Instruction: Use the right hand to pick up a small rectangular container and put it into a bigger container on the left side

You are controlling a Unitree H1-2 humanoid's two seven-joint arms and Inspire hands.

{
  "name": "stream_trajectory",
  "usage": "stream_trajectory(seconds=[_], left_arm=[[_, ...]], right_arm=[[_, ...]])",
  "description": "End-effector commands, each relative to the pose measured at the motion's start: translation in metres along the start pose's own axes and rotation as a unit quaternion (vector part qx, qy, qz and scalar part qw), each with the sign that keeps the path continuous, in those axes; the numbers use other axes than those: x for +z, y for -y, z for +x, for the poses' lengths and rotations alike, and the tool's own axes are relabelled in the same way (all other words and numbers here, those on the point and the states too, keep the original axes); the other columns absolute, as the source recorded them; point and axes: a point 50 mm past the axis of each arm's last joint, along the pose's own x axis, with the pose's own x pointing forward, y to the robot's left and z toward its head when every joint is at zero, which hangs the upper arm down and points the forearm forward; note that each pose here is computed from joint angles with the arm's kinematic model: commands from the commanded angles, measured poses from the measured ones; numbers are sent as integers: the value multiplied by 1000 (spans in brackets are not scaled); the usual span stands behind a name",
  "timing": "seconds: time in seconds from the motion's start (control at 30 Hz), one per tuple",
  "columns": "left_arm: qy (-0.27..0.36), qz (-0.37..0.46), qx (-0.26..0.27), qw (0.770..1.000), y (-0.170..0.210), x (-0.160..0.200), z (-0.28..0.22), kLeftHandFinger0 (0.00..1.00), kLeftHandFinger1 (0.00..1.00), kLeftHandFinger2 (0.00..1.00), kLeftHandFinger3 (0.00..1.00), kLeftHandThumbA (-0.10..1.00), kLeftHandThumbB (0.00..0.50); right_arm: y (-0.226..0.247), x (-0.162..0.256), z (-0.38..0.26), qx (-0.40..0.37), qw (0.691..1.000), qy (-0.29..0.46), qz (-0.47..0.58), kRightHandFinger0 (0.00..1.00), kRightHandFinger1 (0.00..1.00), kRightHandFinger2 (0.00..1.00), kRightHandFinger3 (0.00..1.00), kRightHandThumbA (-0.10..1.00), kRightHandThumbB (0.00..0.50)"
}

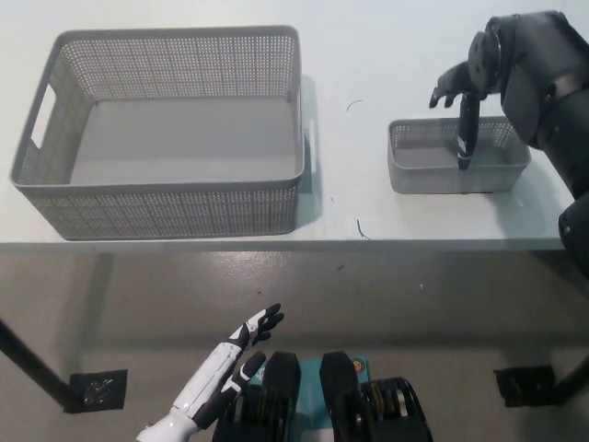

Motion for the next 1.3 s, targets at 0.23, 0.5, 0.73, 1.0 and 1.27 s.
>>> stream_trajectory(seconds=[0.23, 0.5, 0.73, 1.0, 1.27], left_arm=[[22, 18, 6, 1000, -9, 10, 1, 1000, 1000, 1000, 1000, 1000, 390], [28, 15, 9, 999, -10, 9, 1, 1000, 1000, 1000, 1000, 1000, 387], [29, 15, 9, 999, -12, 10, 3, 1000, 1000, 1000, 1000, 1000, 401], [25, 13, 15, 999, -15, 11, 4, 1000, 1000, 1000, 1000, 1000, 410], [22, 12, 16, 1000, -16, 9, 4, 1000, 1000, 1000, 1000, 1000, 407]], right_arm=[[12, -5, -7, -32, 999, -4, 16, 1000, 1000, 1000, 1000, 1000, 467], [-18, 2, 13, 3, 1000, 17, -4, 1000, 1000, 1000, 1000, 1000, 410], [-48, 2, 34, 9, 999, 9, 42, 1000, 1000, 1000, 1000, 1000, 445], [-46, 4, 41, -255, 965, 45, 40, 569, 656, 750, 1000, 96, 181], [-11, -11, 17, -379, 919, 91, 52, 30, 303, 663, 481, -100, 154]])
